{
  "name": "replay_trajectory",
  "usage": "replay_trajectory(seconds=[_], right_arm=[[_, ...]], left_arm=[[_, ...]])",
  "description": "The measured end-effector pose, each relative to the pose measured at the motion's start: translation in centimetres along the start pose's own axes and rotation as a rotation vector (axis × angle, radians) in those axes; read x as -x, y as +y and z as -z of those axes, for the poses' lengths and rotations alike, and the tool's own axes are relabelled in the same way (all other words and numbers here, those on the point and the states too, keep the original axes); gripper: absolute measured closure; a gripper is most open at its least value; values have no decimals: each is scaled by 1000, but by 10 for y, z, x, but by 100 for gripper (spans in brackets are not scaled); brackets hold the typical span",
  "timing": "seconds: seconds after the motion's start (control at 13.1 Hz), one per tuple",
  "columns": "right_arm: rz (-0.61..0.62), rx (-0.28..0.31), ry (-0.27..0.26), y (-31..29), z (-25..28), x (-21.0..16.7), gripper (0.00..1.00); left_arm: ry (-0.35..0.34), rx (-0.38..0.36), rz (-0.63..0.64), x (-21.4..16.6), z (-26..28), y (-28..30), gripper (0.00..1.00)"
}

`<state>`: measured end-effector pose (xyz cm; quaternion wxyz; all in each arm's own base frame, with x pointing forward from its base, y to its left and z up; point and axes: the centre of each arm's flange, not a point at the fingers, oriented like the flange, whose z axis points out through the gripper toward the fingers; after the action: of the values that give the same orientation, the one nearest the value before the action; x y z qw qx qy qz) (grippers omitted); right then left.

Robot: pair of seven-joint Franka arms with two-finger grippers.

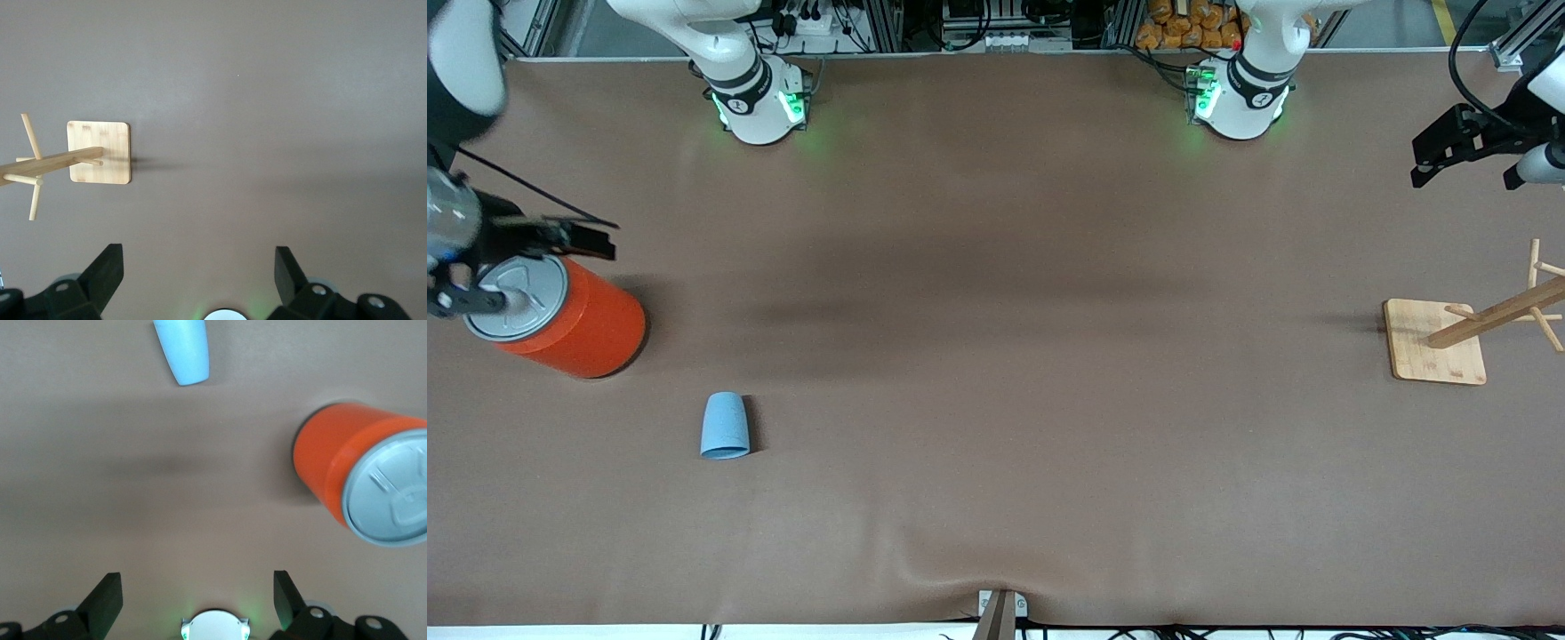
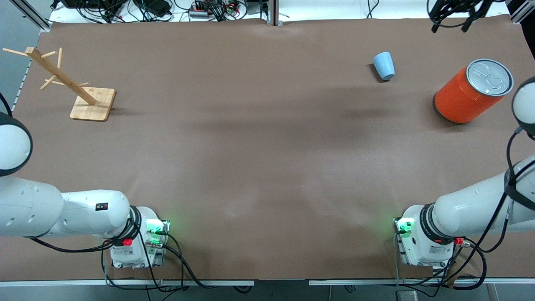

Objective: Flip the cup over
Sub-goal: 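Move the right gripper toward the blue cup lying on its side, then lower the open right gripper around the blue cup's body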

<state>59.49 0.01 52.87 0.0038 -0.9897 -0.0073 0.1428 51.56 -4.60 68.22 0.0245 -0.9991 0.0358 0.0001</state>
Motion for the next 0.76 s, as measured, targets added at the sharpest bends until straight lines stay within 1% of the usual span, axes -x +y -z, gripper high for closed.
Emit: replay_trajectory(seconds=[0.23,0.46,0.61,0.76], right_arm=[[113,5,-3,-2,-50,-48,0],[182,-1,-20,-2,-90,-77,0],[234,-7,-1,-4,-112,-96,0],[305,-1,33,-4,-141,-119,0]], left_arm=[[2,0,0,-1,0,0,0],[4,1,0,-2,-1,0,0],[6,1,-2,-3,-2,1,0],[9,1,-7,-4,-2,4,0]])
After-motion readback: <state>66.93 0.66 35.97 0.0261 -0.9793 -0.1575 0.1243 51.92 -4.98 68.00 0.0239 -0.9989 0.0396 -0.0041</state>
